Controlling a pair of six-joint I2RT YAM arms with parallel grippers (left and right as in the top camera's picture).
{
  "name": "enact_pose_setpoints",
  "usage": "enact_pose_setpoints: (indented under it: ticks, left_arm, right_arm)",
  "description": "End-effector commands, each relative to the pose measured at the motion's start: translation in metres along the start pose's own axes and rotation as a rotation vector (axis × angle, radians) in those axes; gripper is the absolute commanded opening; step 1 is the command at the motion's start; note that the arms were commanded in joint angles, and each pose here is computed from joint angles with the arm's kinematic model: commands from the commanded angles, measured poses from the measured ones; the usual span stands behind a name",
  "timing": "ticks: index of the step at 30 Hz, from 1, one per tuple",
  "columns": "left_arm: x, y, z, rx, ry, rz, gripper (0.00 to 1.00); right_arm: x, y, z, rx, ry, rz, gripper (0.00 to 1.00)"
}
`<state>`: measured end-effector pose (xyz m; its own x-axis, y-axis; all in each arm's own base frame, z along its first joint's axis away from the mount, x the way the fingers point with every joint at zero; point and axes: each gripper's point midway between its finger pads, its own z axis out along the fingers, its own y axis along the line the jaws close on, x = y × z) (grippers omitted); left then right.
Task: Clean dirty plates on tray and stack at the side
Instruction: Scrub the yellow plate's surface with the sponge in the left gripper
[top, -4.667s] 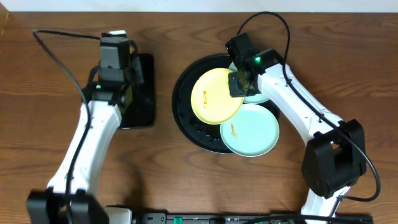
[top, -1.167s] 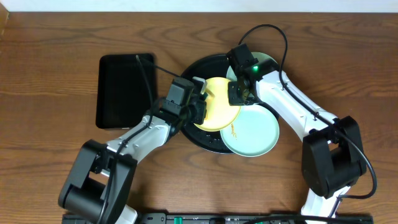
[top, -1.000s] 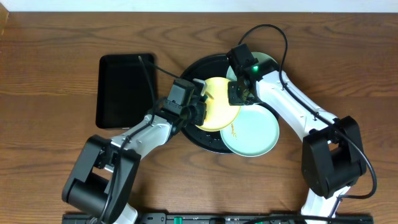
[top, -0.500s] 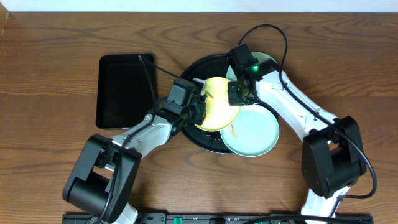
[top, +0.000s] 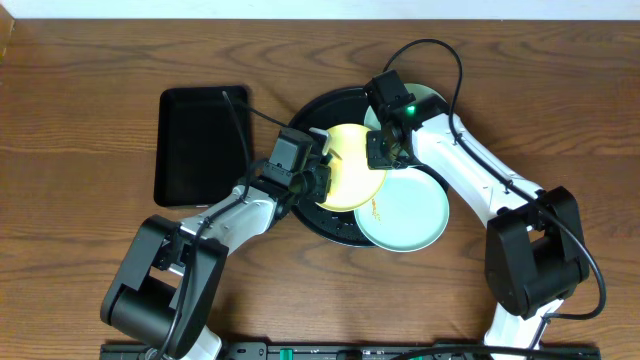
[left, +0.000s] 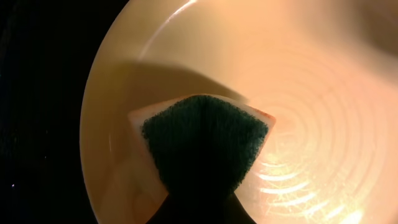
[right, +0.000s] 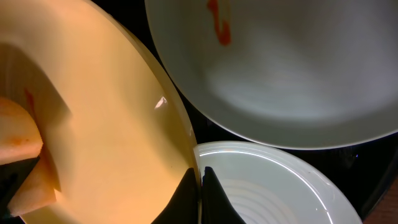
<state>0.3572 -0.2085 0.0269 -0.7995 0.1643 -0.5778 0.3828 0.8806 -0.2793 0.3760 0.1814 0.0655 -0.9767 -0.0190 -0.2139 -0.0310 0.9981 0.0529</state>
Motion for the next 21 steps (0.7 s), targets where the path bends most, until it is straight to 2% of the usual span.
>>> enact_pose_setpoints:
  ticks: [1, 21]
  left_arm:
    - [0.0055, 0.0033, 0.0024, -0.012, 0.008, 0.007, 0.08]
    - [0.01, 0.0053, 0.0075, -0.014, 0.02, 0.004, 0.08]
  right_arm:
    - [0.0028, 0.0046, 0.0004, -0.006, 0.003, -0.001, 0.01]
    - [0.0027, 0.0046, 0.0004, -0.006, 0.003, -0.001, 0.01]
